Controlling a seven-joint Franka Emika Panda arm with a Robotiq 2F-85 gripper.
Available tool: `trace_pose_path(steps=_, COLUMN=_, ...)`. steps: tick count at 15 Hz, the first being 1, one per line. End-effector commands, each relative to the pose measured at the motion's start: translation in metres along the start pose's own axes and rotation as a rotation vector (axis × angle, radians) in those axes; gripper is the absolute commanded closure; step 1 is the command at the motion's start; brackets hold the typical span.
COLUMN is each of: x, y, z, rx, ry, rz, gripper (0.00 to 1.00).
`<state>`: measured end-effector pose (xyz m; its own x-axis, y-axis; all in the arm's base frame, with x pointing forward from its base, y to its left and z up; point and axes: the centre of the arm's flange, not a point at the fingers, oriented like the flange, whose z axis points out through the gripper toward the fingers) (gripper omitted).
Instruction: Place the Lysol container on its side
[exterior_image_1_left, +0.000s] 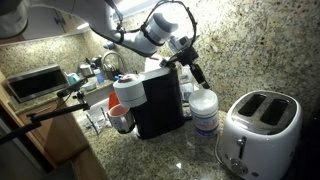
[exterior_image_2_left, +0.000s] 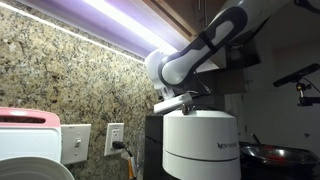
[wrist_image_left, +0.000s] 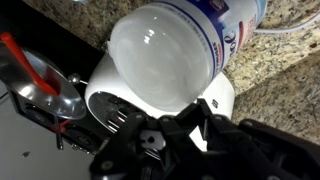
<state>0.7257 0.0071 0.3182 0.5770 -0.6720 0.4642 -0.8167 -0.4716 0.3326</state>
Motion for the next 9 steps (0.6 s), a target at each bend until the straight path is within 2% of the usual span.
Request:
trace_pose_path(steps=1, x=0.0027, y=-0.0068, z=-0.0045, rx=-0.046, ry=-0.008, rz=0.002, gripper=0.99)
trace_pose_path(steps=9, x=0.0007, y=-0.0087, z=-0.0058, rx=-0.057, ry=-0.024, rz=0.005, gripper=0.99)
